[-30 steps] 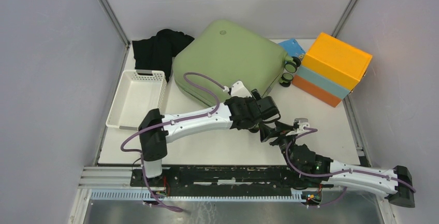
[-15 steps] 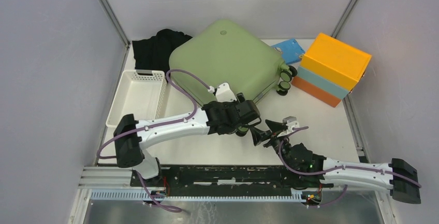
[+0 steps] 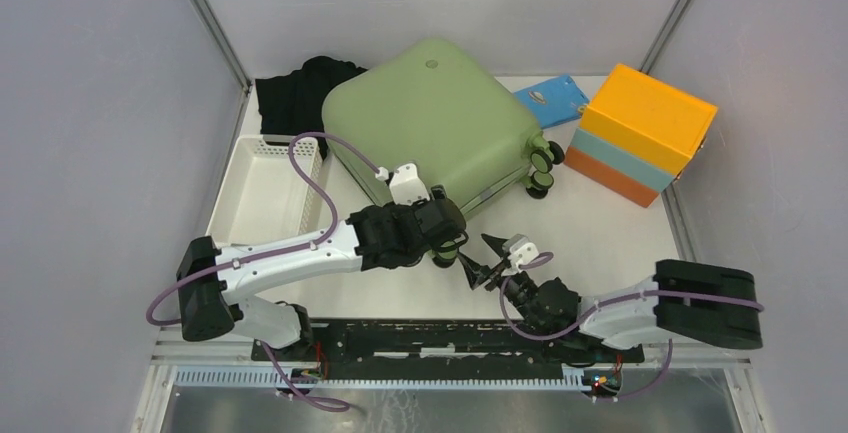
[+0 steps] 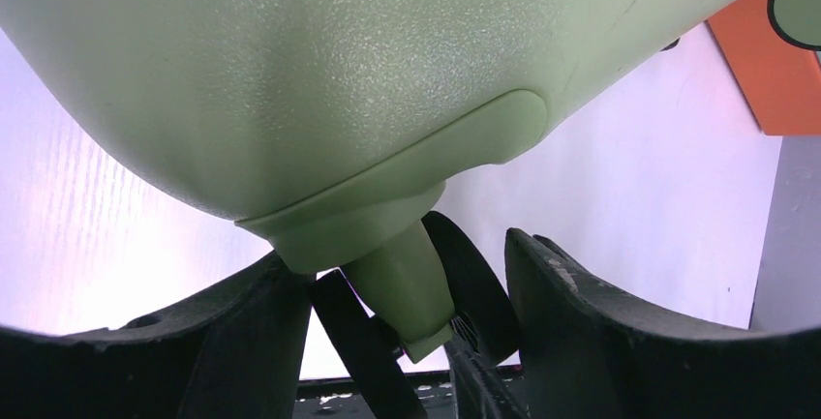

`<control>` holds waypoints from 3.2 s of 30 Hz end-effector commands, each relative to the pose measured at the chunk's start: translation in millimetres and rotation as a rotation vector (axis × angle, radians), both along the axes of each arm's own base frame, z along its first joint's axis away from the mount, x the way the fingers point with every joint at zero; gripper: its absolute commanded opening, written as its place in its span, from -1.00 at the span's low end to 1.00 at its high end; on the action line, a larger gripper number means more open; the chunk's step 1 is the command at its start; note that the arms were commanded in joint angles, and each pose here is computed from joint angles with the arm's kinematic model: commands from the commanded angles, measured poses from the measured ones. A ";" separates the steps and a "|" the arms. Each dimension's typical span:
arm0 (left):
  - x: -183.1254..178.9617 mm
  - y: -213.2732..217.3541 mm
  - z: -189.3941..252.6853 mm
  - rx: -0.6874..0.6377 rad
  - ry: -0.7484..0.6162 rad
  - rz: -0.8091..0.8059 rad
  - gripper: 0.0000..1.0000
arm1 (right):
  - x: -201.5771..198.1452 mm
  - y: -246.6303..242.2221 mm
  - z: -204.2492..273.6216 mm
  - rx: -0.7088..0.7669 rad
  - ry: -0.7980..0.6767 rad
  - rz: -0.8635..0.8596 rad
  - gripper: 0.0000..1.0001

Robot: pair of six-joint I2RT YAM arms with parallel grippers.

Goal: Open, take out, and arrange the luggage
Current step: Adjust the luggage at the center of the board, then unzip the luggage at the center of the board.

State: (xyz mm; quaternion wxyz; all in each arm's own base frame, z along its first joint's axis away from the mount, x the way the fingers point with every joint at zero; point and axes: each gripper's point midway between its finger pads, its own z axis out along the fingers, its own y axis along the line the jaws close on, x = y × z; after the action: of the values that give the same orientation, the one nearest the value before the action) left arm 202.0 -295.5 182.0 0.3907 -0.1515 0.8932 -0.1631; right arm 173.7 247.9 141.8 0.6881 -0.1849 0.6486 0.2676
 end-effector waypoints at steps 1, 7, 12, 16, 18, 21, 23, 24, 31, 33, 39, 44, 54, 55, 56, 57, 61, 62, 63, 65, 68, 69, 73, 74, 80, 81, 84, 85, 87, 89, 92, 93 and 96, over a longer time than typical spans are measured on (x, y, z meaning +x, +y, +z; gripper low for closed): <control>19.8 -0.1 50.4 -0.102 -0.163 0.005 -0.57 | -19.5 -60.6 -49.5 -0.200 -0.101 0.042 0.39; 18.6 2.3 53.1 -0.131 -0.175 -0.006 -0.57 | -13.1 -48.1 -32.6 -0.188 -0.145 -0.008 0.33; 16.9 -0.8 52.7 -0.155 -0.172 -0.022 -0.57 | -12.2 -25.4 -34.4 -0.203 -0.156 -0.006 0.30; 16.0 0.3 52.3 -0.158 -0.174 -0.027 -0.57 | -12.2 -11.9 -25.1 -0.190 -0.189 -0.001 0.30; 16.1 0.8 52.7 -0.166 -0.178 -0.026 -0.57 | -10.6 -6.5 -19.8 -0.183 -0.205 -0.009 0.30; 15.6 0.6 53.5 -0.175 -0.176 -0.027 -0.57 | -8.2 1.6 -12.1 -0.171 -0.226 -0.021 0.31; 14.3 0.0 53.9 -0.180 -0.173 -0.032 -0.57 | -8.2 8.2 -7.7 -0.161 -0.238 -0.017 0.31; 14.5 -0.3 54.4 -0.184 -0.173 -0.031 -0.57 | -8.2 8.8 -7.7 -0.168 -0.246 -0.013 0.31; 14.0 -1.0 57.9 -0.193 -0.172 -0.036 -0.57 | -12.6 37.4 4.4 -0.243 -0.327 0.021 0.40; 13.7 -1.9 60.2 -0.195 -0.174 -0.041 -0.56 | -14.5 48.6 -1.2 -0.310 -0.322 0.050 0.44; 14.6 -2.2 62.0 -0.195 -0.176 -0.040 -0.56 | -10.5 41.2 16.2 -0.216 -0.326 -0.003 0.41; 15.2 -2.3 66.8 -0.209 -0.178 -0.036 -0.56 | -7.3 47.7 18.6 -0.178 -0.335 -0.034 0.34; 14.9 -4.7 70.2 -0.225 -0.176 -0.043 -0.56 | -0.4 64.2 29.7 -0.161 -0.368 -0.091 0.21; 14.7 -4.7 70.8 -0.227 -0.177 -0.043 -0.56 | 0.9 65.3 29.8 -0.166 -0.370 -0.099 0.22; 14.6 -4.9 71.7 -0.232 -0.177 -0.043 -0.56 | 2.5 66.5 31.7 -0.163 -0.370 -0.112 0.22; 14.5 -4.7 71.8 -0.234 -0.177 -0.043 -0.56 | 3.8 67.9 31.9 -0.167 -0.369 -0.124 0.22; 14.2 -5.1 73.5 -0.240 -0.180 -0.044 -0.56 | 10.9 69.5 34.7 -0.162 -0.356 -0.178 0.21; 14.0 -5.3 73.5 -0.241 -0.179 -0.046 -0.56 | 12.1 70.2 34.8 -0.158 -0.354 -0.180 0.21; 14.4 -5.2 73.4 -0.241 -0.179 -0.044 -0.56 | 13.2 70.9 35.2 -0.153 -0.352 -0.184 0.20; 13.9 -5.2 74.6 -0.244 -0.180 -0.046 -0.56 | 15.7 71.4 34.8 -0.157 -0.352 -0.193 0.16; 13.8 -6.3 74.9 -0.248 -0.179 -0.048 -0.56 | 20.6 71.5 35.6 -0.154 -0.352 -0.208 0.06; 13.7 -6.4 75.3 -0.250 -0.179 -0.049 -0.56 | 22.1 71.8 35.7 -0.155 -0.354 -0.209 0.01; 13.8 -7.7 76.4 -0.254 -0.181 -0.052 -0.56 | 27.3 73.6 38.6 -0.155 -0.367 -0.216 -0.15; 13.9 -8.4 76.4 -0.255 -0.180 -0.053 -0.56 | 28.6 73.7 39.1 -0.155 -0.369 -0.218 -0.18; 14.0 -9.8 78.7 -0.259 -0.181 -0.057 -0.56 | 34.0 73.3 39.8 -0.144 -0.366 -0.227 -0.33; 13.7 -10.0 79.2 -0.259 -0.182 -0.058 -0.56 | 34.5 72.9 39.4 -0.142 -0.363 -0.228 -0.37; 14.3 -10.0 80.2 -0.260 -0.184 -0.058 -0.56 | 36.2 69.8 37.0 -0.133 -0.349 -0.232 -0.52; 14.4 -9.9 80.2 -0.260 -0.184 -0.057 -0.56 | 36.6 67.7 36.0 -0.131 -0.344 -0.232 -0.57; 14.7 -9.3 80.7 -0.261 -0.186 -0.055 -0.56 | 37.2 63.6 34.5 -0.129 -0.335 -0.236 -0.70; 15.0 -8.6 80.5 -0.258 -0.187 -0.054 -0.56 | 37.9 58.0 33.2 -0.125 -0.324 -0.240 -0.81; 15.1 -7.4 81.5 -0.258 -0.191 -0.052 -0.56 | 37.6 49.7 31.7 -0.114 -0.309 -0.241 -0.91; 15.2 -6.6 81.7 -0.257 -0.192 -0.051 -0.56 | 37.7 47.0 31.2 -0.114 -0.305 -0.242 -0.93; 15.2 -4.2 82.7 -0.257 -0.196 -0.048 -0.56 | 37.0 40.9 30.7 -0.107 -0.296 -0.242 -0.98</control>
State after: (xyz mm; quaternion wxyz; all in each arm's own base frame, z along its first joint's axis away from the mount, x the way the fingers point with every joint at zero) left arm 200.1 -286.2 183.6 0.3909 -0.1353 0.8881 -0.2005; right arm 207.8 309.3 100.2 0.7171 -0.3559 0.5992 0.0112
